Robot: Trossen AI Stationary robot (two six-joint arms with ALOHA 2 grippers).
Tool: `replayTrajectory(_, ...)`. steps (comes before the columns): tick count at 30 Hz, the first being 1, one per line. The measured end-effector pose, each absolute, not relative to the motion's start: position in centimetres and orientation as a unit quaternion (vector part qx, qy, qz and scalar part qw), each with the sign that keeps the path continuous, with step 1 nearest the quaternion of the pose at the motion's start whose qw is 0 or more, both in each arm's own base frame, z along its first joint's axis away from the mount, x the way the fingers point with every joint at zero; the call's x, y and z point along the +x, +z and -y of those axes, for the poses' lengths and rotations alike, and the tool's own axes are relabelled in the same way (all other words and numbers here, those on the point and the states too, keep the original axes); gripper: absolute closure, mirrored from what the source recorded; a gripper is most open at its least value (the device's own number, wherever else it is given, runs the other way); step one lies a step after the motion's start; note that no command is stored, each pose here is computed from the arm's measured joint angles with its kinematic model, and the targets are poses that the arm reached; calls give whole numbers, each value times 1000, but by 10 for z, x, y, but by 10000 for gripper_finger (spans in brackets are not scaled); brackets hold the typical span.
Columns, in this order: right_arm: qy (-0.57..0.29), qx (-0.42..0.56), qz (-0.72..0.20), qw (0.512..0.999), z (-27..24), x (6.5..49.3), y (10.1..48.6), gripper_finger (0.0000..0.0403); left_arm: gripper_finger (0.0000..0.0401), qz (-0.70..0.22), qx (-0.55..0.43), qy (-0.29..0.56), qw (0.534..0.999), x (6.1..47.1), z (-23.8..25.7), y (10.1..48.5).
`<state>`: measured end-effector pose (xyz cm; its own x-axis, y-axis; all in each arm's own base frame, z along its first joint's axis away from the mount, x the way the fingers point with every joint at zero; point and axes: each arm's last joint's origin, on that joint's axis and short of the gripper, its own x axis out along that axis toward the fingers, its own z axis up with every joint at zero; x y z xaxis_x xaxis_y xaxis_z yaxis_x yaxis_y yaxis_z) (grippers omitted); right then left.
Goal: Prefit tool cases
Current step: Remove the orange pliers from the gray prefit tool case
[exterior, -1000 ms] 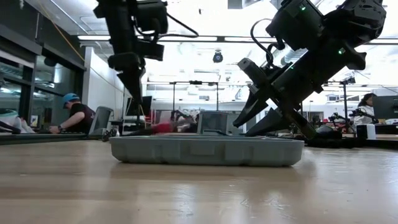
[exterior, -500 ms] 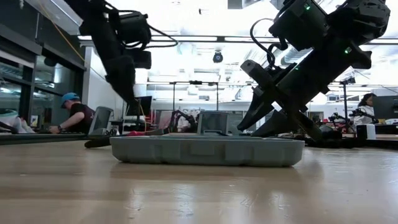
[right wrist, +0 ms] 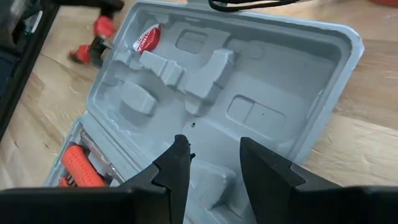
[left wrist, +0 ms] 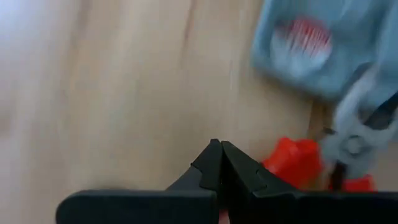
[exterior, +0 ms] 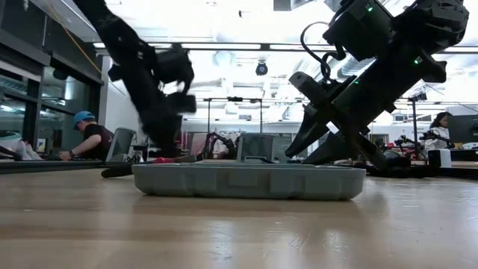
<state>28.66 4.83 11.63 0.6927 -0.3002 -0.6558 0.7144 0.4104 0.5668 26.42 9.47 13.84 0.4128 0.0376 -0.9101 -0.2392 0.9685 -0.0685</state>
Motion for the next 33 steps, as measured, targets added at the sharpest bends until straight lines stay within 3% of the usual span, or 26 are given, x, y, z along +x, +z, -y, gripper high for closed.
replayTrajectory(6, -313, 451, -235, 802, -49, 287, 116, 270, 401, -662, -137, 83, 732, 237, -84, 148)
replayTrajectory(13, -316, 449, -232, 803, -48, 287, 116, 270, 401, -575, -140, 130, 795, 223, -80, 198)
replayTrajectory(18, -318, 448, -232, 803, -48, 287, 116, 270, 401, -538, -177, 38, 823, 220, -63, 214)
replayTrajectory(29, -317, 448, -232, 803, -48, 287, 116, 270, 401, -587, -188, -79, 783, 238, -21, 163)
replayTrajectory(33, -314, 450, -235, 802, -48, 287, 116, 270, 401, -631, -184, -57, 751, 239, -23, 142)
